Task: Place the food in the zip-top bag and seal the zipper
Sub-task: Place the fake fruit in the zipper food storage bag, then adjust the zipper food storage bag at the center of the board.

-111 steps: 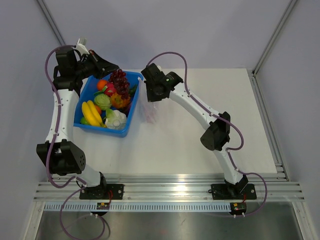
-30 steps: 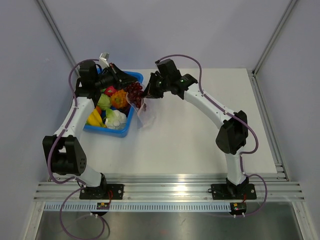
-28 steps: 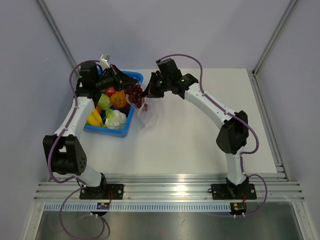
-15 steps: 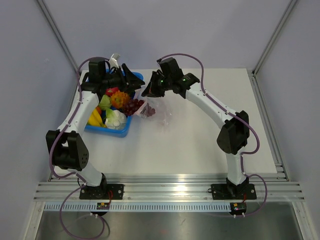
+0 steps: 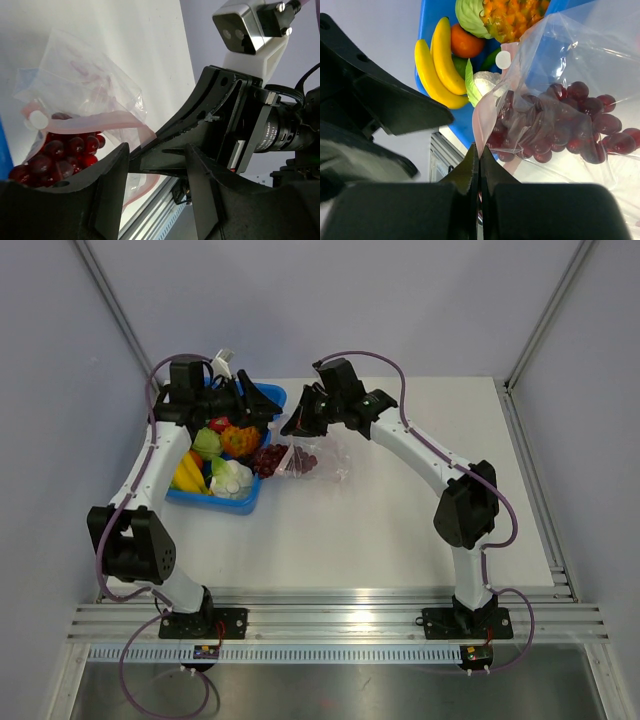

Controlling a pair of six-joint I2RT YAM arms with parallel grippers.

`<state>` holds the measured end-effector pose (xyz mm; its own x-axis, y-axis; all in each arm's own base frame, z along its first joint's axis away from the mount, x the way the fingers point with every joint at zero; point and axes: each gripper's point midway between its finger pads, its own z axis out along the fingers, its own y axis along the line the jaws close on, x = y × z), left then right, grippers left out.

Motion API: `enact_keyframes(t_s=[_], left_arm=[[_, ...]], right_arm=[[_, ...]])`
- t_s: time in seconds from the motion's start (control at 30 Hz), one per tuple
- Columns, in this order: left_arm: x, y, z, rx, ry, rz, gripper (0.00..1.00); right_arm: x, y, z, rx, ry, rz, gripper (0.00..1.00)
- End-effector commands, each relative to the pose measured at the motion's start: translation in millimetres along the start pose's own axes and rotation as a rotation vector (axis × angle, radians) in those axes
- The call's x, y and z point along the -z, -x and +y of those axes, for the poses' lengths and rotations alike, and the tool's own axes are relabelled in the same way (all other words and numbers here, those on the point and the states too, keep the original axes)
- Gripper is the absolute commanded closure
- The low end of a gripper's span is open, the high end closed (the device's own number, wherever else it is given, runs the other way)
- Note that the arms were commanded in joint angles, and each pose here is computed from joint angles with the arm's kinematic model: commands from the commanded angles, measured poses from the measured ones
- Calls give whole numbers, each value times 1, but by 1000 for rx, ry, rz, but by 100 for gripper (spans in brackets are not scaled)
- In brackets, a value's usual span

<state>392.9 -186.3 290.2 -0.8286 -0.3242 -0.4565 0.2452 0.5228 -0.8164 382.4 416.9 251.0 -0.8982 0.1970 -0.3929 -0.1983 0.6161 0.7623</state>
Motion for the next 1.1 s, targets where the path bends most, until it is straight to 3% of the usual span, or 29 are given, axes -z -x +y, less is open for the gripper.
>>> enact_keyframes(t_s=[0.0,0.1,0.4,1.07], left_arm=[[43,24,-7,-69,42,-131,49],[52,25,26,-30,123,-169,50],[35,-1,79,9,190,-80,48],[-1,-22,99,-84,206,17,48]], right_arm=[[24,15,37,31,119,-49,100],[22,14,38,29,127,-42,100],[20,14,39,21,140,-36,100],[14,12,41,3,155,-15,100]])
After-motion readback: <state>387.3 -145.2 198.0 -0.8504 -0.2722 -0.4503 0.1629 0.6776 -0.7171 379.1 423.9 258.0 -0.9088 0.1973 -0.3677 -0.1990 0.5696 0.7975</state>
